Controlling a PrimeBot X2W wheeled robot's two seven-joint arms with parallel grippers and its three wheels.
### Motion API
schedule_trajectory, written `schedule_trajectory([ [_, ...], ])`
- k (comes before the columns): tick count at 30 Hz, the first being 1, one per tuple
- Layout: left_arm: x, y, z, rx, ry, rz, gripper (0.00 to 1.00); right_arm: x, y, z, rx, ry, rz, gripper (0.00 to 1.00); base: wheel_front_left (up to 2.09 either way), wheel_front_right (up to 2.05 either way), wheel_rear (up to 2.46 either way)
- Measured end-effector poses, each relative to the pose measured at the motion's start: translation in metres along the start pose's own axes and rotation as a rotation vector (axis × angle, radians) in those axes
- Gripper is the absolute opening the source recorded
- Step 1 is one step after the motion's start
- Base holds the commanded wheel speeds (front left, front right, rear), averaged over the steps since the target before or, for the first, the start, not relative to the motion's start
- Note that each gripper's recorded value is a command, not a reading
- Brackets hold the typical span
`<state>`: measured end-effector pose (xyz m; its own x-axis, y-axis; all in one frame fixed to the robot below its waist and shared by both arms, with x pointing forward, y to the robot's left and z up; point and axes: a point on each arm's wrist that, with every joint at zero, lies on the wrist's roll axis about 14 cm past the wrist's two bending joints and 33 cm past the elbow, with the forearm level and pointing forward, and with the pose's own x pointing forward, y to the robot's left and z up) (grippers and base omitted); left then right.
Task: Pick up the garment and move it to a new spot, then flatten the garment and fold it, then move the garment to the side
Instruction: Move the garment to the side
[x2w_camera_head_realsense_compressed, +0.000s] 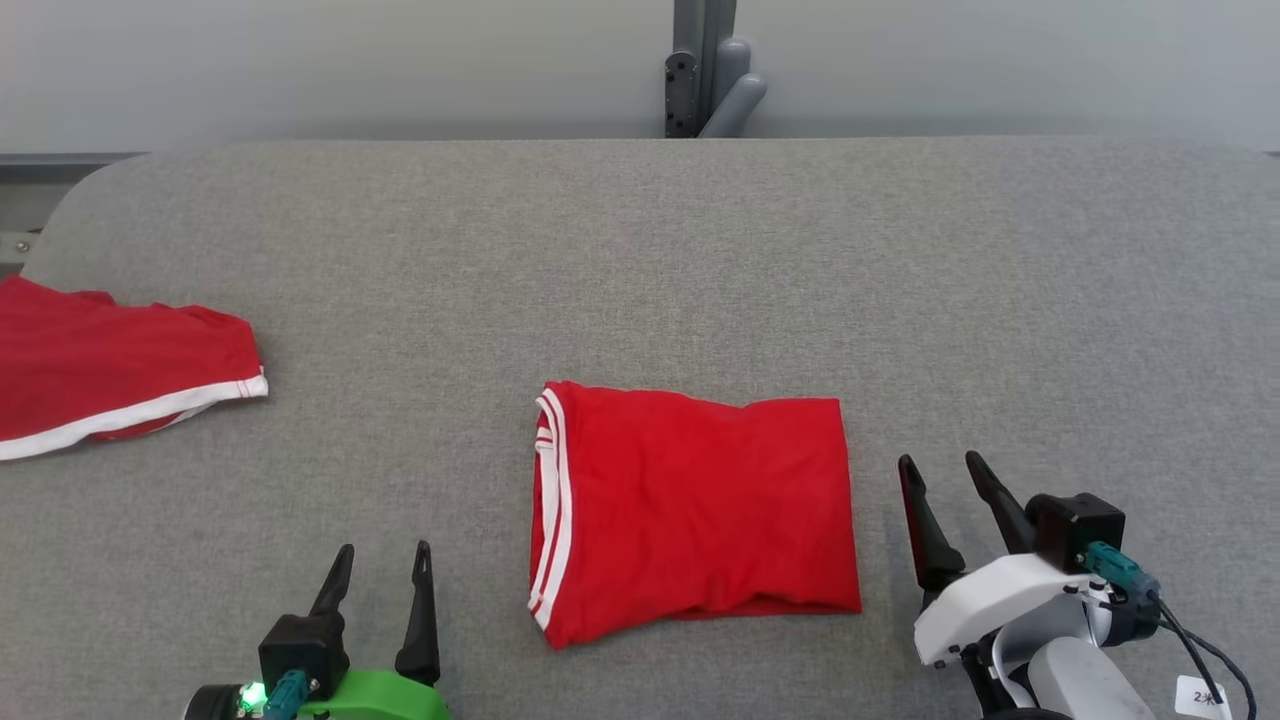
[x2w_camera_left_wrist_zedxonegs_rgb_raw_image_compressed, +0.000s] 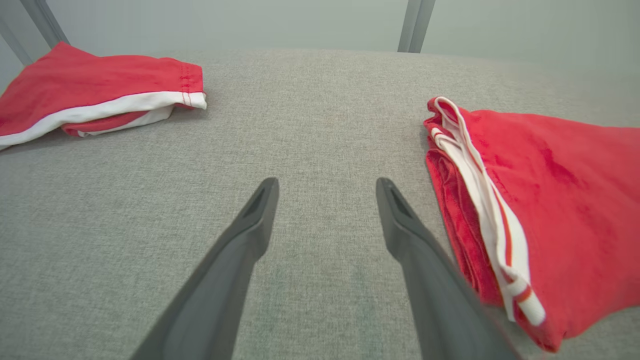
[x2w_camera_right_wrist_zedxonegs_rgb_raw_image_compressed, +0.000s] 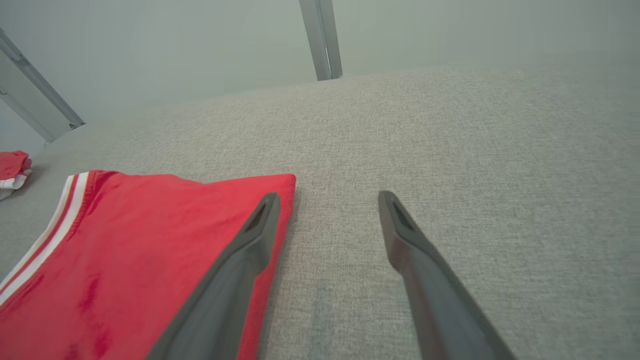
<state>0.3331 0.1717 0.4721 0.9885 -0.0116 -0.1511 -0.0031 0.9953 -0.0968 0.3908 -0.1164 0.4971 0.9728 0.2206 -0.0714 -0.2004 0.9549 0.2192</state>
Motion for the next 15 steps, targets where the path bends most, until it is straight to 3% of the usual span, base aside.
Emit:
schedule_trajectory([
  [15, 0.004, -0.01, 0.009, -0.002, -0.03, -0.027, 1.0, -0.027, -0.023, 0.021, -0.018, -0.072, -0.075, 1.0, 0.0, 0.0, 0.0],
])
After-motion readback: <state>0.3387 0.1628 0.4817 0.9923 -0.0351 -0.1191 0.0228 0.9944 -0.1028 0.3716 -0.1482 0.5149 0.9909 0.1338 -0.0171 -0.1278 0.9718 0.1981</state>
